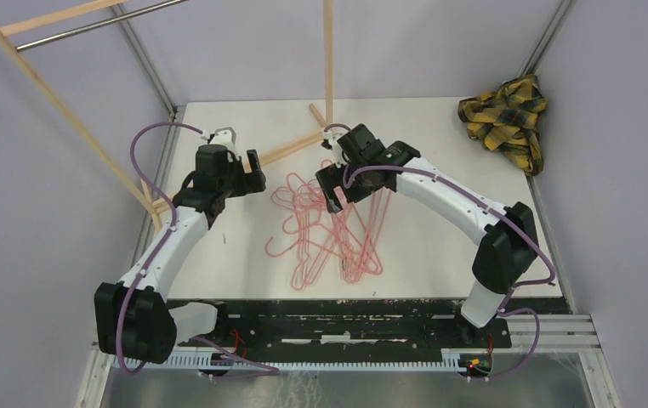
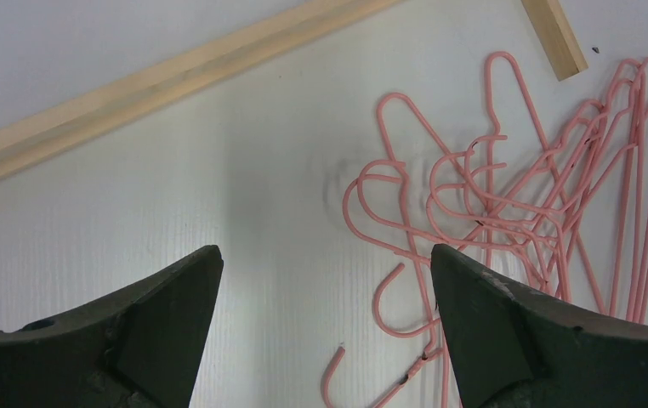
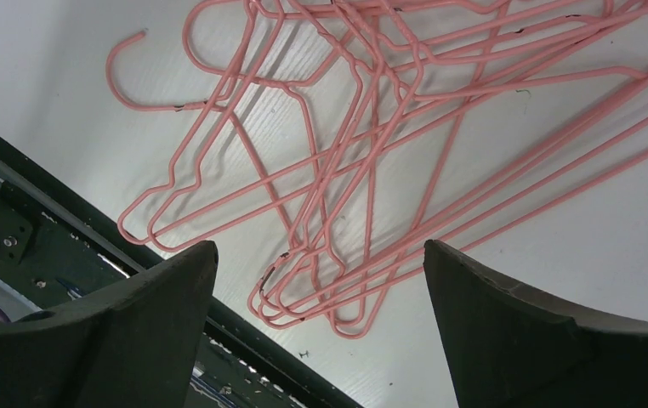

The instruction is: Organize the hangers

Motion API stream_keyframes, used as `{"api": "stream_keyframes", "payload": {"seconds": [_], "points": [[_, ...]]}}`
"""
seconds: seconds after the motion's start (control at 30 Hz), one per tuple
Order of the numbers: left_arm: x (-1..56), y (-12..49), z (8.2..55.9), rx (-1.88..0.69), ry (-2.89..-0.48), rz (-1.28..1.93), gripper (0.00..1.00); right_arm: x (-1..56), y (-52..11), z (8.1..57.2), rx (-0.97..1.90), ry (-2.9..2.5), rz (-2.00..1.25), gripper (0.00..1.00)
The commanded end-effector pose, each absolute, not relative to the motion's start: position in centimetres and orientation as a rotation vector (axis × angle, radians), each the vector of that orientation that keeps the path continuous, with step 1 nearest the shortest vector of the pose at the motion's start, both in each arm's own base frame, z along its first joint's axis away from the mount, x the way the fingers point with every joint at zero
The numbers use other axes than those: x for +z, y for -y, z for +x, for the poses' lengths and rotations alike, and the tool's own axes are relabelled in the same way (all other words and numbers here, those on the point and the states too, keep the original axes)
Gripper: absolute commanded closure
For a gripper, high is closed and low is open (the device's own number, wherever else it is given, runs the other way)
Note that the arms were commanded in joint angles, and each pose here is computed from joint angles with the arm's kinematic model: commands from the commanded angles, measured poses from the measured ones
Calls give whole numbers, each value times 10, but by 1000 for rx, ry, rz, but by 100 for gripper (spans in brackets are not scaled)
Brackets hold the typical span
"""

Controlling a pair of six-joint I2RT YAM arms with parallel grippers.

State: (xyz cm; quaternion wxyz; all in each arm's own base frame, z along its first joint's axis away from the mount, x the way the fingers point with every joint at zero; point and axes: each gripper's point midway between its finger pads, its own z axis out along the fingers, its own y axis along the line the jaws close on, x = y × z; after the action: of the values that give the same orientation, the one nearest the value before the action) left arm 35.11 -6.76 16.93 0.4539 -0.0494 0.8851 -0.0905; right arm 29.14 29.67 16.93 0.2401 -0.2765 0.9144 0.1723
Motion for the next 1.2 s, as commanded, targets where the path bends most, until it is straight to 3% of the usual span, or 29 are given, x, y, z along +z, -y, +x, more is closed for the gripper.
{"api": "stream_keyframes", "payload": {"seconds": [0.0,0.17,0.23,0.33,0.37,0.67,1.03,1.17], "points": [[188,68,361,-247,-2123,-178,1,174,-306,294,518,-2452,-734,0],[182,68,357,-246,-2132,-186,1,154,-315,294,553,-2501,-750,2],[178,68,354,-248,-2139,-190,1,143,-316,300,522,-2530,-737,20],[175,68,350,-256,-2146,-199,1,126,-312,311,448,-2564,-697,61],[175,68,349,-259,-2144,-204,1,120,-307,317,396,-2568,-672,66],[170,69,341,-286,-2139,-239,1,63,-302,341,355,-2696,-560,64],[155,70,339,-299,-2166,-272,1,33,-300,338,389,-2772,-548,62],[155,70,339,-303,-2166,-275,1,33,-298,335,409,-2773,-546,81]]}}
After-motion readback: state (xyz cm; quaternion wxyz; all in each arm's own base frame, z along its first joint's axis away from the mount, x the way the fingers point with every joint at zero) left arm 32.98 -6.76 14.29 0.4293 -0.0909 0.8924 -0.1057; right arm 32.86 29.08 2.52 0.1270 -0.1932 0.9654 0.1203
